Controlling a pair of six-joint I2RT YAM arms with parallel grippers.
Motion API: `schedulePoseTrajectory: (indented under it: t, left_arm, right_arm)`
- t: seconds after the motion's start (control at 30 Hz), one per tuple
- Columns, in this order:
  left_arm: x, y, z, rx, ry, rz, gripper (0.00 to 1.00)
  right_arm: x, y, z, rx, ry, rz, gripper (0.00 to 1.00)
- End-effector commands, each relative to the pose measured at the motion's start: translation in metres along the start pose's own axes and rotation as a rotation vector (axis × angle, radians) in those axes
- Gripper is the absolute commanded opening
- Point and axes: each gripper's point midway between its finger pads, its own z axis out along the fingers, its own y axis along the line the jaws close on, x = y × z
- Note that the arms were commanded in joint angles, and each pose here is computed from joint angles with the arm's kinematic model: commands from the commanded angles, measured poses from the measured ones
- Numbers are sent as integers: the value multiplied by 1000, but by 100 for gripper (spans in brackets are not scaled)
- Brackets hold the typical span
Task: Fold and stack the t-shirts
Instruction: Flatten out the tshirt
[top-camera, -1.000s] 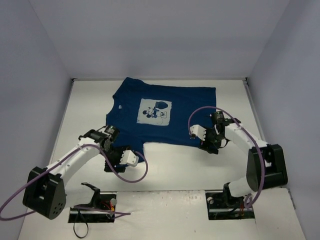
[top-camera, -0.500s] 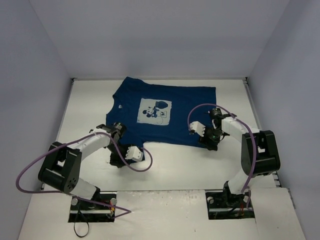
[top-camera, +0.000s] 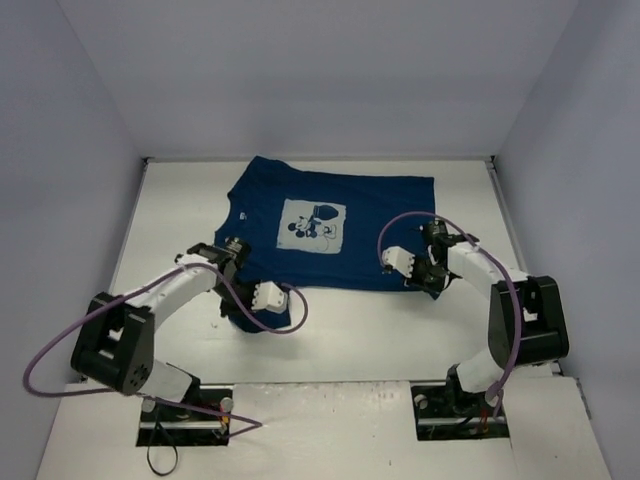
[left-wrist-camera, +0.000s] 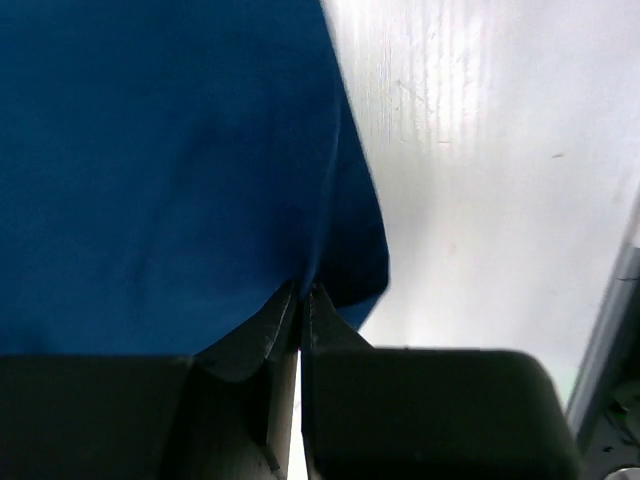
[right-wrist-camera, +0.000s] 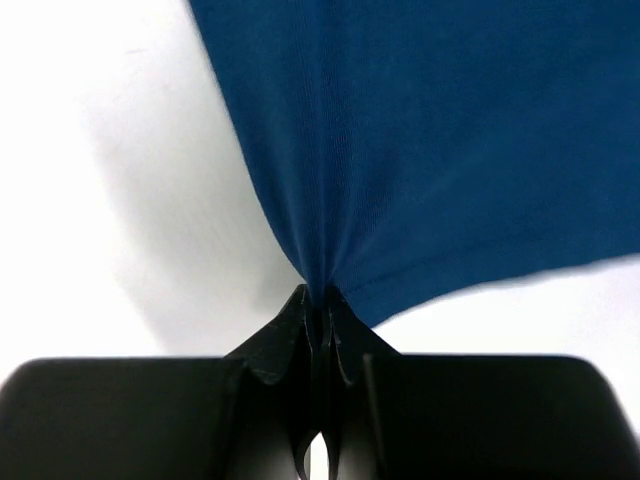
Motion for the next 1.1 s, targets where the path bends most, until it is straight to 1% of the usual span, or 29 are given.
schedulePoseTrajectory:
  t: [0.0,0.03,0.07,0.13,0.27,0.3,0.33,0.37,0.43,0.5,0.57,0.63,0.67,0.77,0.8,0.83,0.87,0.9,0.97,1.07]
  left_arm:
    - [-74,-15,-105,-170,-272,-61,0]
    - [-84,-20,-122,-208,-319,-98,0]
    - [-91,-20,-136,-239,-346,-100,0]
    - [-115,-24,-185,-362,-448,-132,0]
    - [-140,-24,-247,-490,-572,-250,0]
    - [-146,-20,-261,-529,-615,-300,0]
    - [-150,-16,-275,-579,-642,-313,0]
    - [-155,-7,-303,-691,-685,-310,0]
    - [-160,5,-333,-808,-752,-350,0]
    - [-159,31,-368,-989,-787,-375,0]
    - [-155,54,-389,-1109,-783,-393,0]
    - [-149,92,-412,-1249,-768,-403,0]
    - [-156,114,-420,-1272,-797,-382,0]
    - [-147,197,-439,-1346,-830,-410,0]
    - [-142,224,-448,-1354,-855,-449,0]
    - [-140,247,-457,-1356,-884,-465,0]
    - [-142,265,-465,-1354,-916,-463,0]
    - [-145,281,-468,-1357,-933,-462,0]
    - [-154,308,-495,-1414,-988,-409,0]
    - [-167,318,-545,-1556,-1104,-298,0]
  right_arm:
    - [-33,-14,-75,140,-135,-32,0]
    - [-44,-21,-97,200,-186,-43,0]
    - [-48,-22,-105,222,-206,-43,0]
    - [-66,-36,-151,350,-296,-54,0]
    - [-84,-56,-202,476,-372,-31,0]
    - [-91,-66,-222,529,-400,-34,0]
    - [-96,-70,-232,554,-424,-30,0]
    - [-101,-78,-245,595,-452,-23,0]
    - [-111,-92,-269,664,-492,-20,0]
    - [-119,-122,-274,713,-509,16,0]
    - [-125,-153,-292,785,-541,50,0]
    - [-134,-194,-289,828,-583,129,0]
    - [-144,-220,-292,854,-615,167,0]
    - [-179,-295,-306,909,-709,252,0]
    - [-183,-315,-283,891,-698,294,0]
    - [-192,-336,-293,928,-729,309,0]
    - [-204,-354,-326,1004,-793,303,0]
    - [-203,-366,-294,969,-766,328,0]
    - [-220,-395,-325,1086,-851,312,0]
    - [-240,-402,-398,1313,-1020,273,0]
